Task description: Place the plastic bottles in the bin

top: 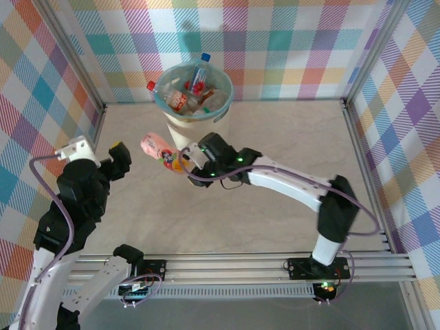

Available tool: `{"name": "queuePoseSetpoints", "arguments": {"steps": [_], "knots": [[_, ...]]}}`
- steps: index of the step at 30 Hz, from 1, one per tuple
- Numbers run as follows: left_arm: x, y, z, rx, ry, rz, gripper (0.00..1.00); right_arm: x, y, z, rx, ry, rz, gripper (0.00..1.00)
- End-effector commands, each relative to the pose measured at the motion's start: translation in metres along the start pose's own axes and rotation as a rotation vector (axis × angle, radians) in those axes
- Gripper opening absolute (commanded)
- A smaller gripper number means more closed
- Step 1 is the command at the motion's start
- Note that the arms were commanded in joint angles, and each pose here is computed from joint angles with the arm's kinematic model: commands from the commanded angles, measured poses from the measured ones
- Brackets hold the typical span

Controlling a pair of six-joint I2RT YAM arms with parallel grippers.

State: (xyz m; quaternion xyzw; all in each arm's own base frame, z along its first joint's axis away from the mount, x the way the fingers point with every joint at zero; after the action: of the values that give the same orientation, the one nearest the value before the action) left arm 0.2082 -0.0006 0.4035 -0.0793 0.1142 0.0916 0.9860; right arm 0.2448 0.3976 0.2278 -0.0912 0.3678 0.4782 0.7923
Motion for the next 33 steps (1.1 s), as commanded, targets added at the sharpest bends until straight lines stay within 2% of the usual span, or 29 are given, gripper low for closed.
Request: {"name": "queuePoseSetpoints", "arguments": {"steps": [1,5,8,16,19,21,26,29,33], "knots": [[0.001,-0.044,0.019,-0.048,0.02,-0.236,0.92,-0.035,0.021,0.023,-0.019,-0.165,0.086,0.17],[0.003,-0.09,0.034,-0.115,0.058,-0.463,1.0,-0.081,0.028,0.04,-0.066,-0.303,0.082,0.17],[0.006,-0.119,0.041,-0.149,0.086,-0.599,1.0,-0.106,0.032,0.049,-0.097,-0.374,0.079,0.17],[0.018,-0.151,0.045,-0.228,0.138,-0.725,0.95,-0.142,0.044,0.055,-0.162,-0.471,0.115,0.19],[0.017,-0.157,0.051,-0.267,0.131,-0.761,0.87,-0.146,0.047,0.051,-0.182,-0.465,0.13,0.19],[0.016,-0.16,0.056,-0.297,0.123,-0.782,0.75,-0.147,0.046,0.047,-0.181,-0.46,0.129,0.21],[0.019,-0.166,0.061,-0.332,0.126,-0.803,0.55,-0.148,0.043,0.04,-0.191,-0.452,0.104,0.25],[0.026,-0.166,0.062,-0.334,0.124,-0.777,0.52,-0.151,0.038,0.042,-0.2,-0.464,0.066,0.38],[0.04,-0.157,0.077,-0.287,0.075,-0.655,0.51,-0.162,0.016,0.051,-0.16,-0.5,-0.091,0.7]]}}
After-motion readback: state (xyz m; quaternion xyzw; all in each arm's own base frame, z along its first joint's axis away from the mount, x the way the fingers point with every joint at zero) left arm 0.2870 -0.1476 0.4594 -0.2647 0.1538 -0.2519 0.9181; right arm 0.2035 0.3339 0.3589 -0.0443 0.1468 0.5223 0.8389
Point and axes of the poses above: each hand's point on the last joint's axis, 136 mm out from that joint toward the fingers, its own x axis out along the fingers, its own y axis along the line the jaws close on, z = x × y, the point moved 2 cm from there along -x, back along the fingers, and after that the axes turned 6 degrees about x, right-handed, at the moved point
